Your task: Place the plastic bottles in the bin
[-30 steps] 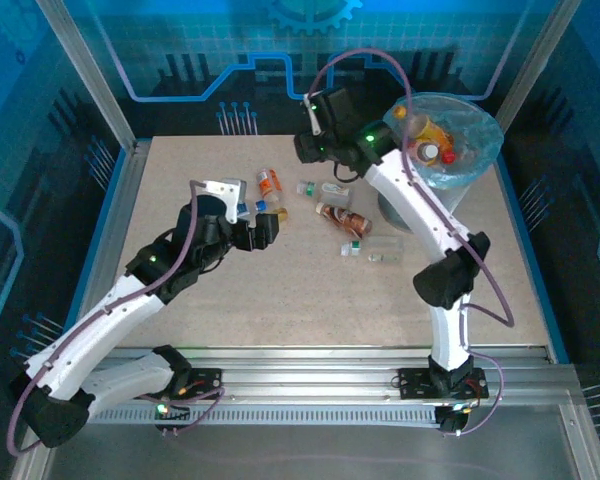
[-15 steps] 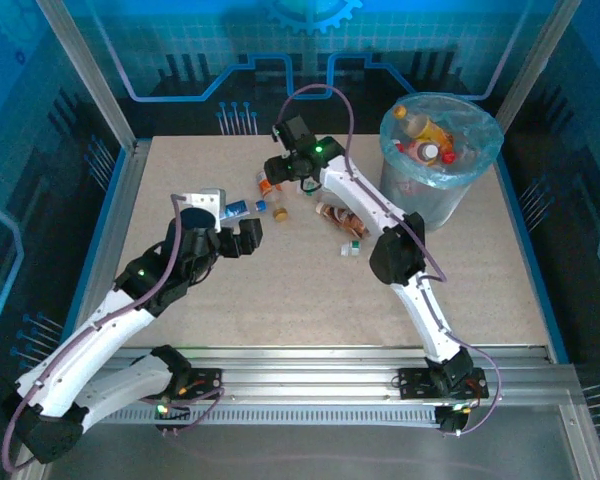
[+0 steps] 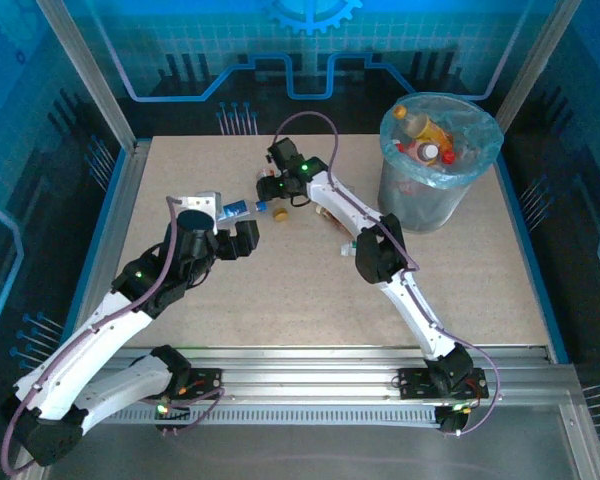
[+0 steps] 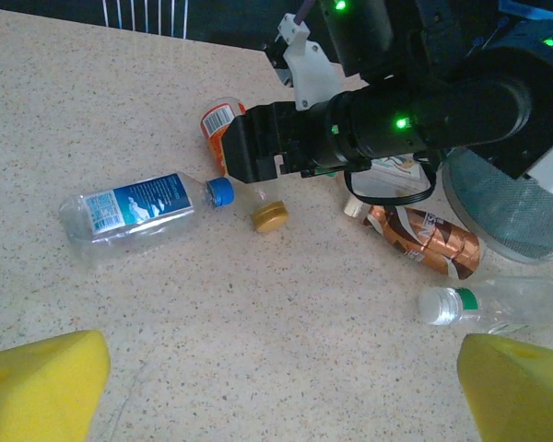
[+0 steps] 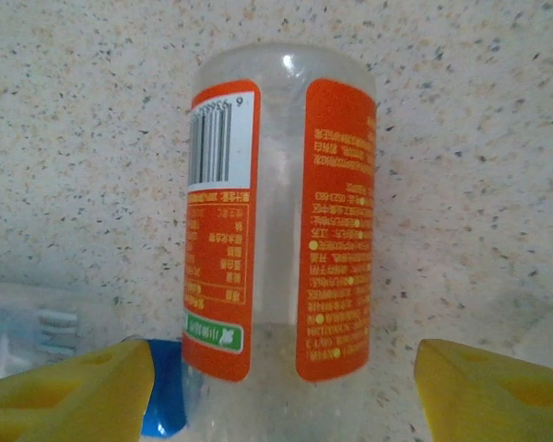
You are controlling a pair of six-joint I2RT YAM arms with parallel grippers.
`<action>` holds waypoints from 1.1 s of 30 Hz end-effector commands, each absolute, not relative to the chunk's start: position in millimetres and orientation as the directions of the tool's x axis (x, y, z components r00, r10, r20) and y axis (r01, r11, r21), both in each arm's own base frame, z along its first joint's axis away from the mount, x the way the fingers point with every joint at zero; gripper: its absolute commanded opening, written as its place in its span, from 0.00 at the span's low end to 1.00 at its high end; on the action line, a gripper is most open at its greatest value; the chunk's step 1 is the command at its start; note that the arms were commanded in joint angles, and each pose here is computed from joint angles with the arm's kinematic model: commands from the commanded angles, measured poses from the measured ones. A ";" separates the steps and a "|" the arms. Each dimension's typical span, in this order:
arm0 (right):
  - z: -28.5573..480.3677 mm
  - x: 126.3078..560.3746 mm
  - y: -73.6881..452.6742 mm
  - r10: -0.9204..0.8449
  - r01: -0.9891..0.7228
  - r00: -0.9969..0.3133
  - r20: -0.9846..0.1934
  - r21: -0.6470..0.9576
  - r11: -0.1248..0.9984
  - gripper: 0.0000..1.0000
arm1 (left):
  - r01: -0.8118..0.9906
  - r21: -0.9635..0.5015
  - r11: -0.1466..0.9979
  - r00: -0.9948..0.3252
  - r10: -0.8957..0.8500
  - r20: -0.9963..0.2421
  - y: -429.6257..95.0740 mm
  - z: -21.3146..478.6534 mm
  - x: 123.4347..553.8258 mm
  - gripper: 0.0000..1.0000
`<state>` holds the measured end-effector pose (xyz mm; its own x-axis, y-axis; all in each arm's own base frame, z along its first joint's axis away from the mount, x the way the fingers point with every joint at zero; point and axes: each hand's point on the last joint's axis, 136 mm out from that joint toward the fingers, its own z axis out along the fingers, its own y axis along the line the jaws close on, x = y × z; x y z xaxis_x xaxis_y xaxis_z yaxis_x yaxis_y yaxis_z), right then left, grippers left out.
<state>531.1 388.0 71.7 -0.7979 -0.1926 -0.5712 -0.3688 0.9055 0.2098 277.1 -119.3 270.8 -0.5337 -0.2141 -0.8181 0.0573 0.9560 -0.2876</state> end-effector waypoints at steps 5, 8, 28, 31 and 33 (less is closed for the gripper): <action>67.7 535.4 407.3 -0.152 -0.371 -0.792 -0.591 0.268 0.889 0.70 | 0.024 -0.293 0.956 -0.523 -0.237 -0.819 -111.0 275.4 275.2 0.98; 69.9 536.2 405.2 -0.139 -0.363 -0.800 -0.584 0.286 0.887 0.64 | 0.026 -0.288 0.957 -0.523 -0.233 -0.820 -111.3 275.0 275.8 0.98; 189.3 511.6 386.4 -0.162 -0.443 -0.711 -0.684 0.256 0.859 0.42 | 0.029 -0.265 0.964 -0.464 -0.222 -0.858 -109.1 284.0 286.1 0.98; 206.6 501.0 387.6 -0.211 -0.480 -0.668 -0.714 0.196 0.855 0.42 | 0.031 -0.271 0.962 -0.461 -0.227 -0.858 -109.0 285.3 285.8 0.98; 219.1 491.6 390.0 -0.229 -0.503 -0.644 -0.730 0.178 0.846 0.42 | 0.031 -0.269 0.963 -0.466 -0.224 -0.856 -108.1 284.6 286.1 0.99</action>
<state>507.4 380.2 190.5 -0.7077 -0.1838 -0.6822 -0.4426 0.8680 0.2253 284.0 -114.5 279.1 -0.4917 -0.2291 -0.8401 0.0387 0.9581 -0.2839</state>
